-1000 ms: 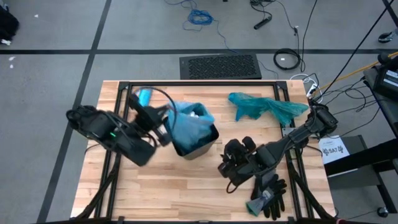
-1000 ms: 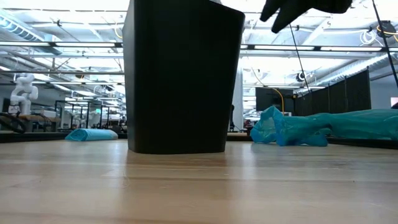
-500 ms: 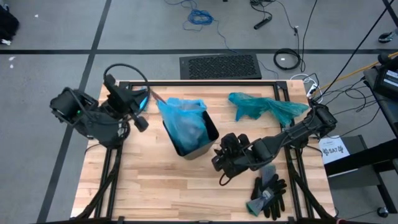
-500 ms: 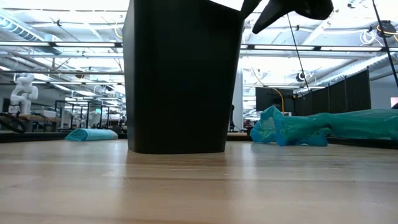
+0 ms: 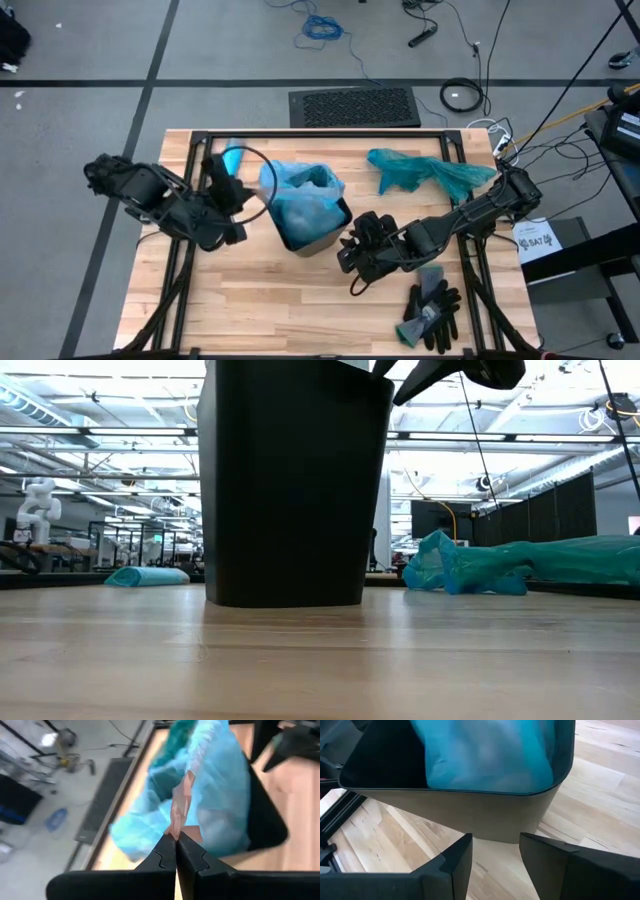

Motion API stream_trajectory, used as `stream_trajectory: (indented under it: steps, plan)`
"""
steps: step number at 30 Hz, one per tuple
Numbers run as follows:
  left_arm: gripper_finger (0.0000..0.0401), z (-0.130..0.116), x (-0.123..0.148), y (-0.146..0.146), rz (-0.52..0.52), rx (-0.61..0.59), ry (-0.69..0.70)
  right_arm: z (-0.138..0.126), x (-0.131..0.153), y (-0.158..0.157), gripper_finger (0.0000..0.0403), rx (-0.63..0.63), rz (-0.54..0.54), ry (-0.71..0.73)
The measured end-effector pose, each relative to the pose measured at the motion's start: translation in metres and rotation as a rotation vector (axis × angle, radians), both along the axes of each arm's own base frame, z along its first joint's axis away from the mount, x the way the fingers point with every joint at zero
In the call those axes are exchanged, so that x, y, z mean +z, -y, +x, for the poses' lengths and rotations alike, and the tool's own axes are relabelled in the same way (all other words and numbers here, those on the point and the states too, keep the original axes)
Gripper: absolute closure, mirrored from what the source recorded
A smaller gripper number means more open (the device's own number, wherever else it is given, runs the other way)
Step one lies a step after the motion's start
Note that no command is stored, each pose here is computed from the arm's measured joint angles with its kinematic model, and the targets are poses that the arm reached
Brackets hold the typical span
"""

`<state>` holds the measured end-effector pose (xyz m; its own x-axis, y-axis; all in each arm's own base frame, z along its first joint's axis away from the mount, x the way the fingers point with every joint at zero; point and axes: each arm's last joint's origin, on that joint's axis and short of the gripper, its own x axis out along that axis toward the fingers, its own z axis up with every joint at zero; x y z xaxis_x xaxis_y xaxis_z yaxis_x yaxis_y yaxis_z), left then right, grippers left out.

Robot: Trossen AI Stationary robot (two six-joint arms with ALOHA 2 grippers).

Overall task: Place trash/remove bag and relplace
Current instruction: Remove the blue trash bag from the trash bin

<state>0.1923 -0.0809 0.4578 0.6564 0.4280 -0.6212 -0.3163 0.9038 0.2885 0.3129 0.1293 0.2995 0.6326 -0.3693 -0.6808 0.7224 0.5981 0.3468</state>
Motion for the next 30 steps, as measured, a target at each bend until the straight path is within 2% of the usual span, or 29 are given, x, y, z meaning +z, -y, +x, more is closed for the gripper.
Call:
stream_trajectory:
  steps: [5,10,14,19,24,27,30]
  plan:
    - [0.0401,-0.011,-0.021,-0.006,-0.144,-0.091,0.095,0.001,0.001,-0.001,0.0248,0.001,0.009,0.017]
    - [0.0401,-0.034,-0.036,-0.025,-0.302,-0.203,0.213,0.004,0.003,-0.002,0.0248,0.005,0.027,0.048]
    - [0.0401,-0.043,-0.052,-0.041,-0.4,-0.225,0.274,0.005,0.008,0.001,0.0248,0.007,0.056,0.078]
    - [0.0401,-0.051,-0.064,-0.053,-0.446,-0.217,0.335,-0.003,0.034,0.017,0.0248,-0.006,0.075,0.178]
    - [0.0401,-0.058,-0.065,-0.056,-0.457,-0.219,0.339,-0.015,0.057,0.05,0.0248,-0.078,0.071,0.223]
    - [0.0401,-0.058,-0.067,-0.055,-0.477,-0.264,0.302,-0.019,0.063,0.072,0.0249,-0.121,0.07,0.22]
    - [0.0401,-0.06,-0.069,-0.053,-0.478,-0.344,0.257,-0.02,0.068,0.093,0.0256,-0.108,0.094,0.206]
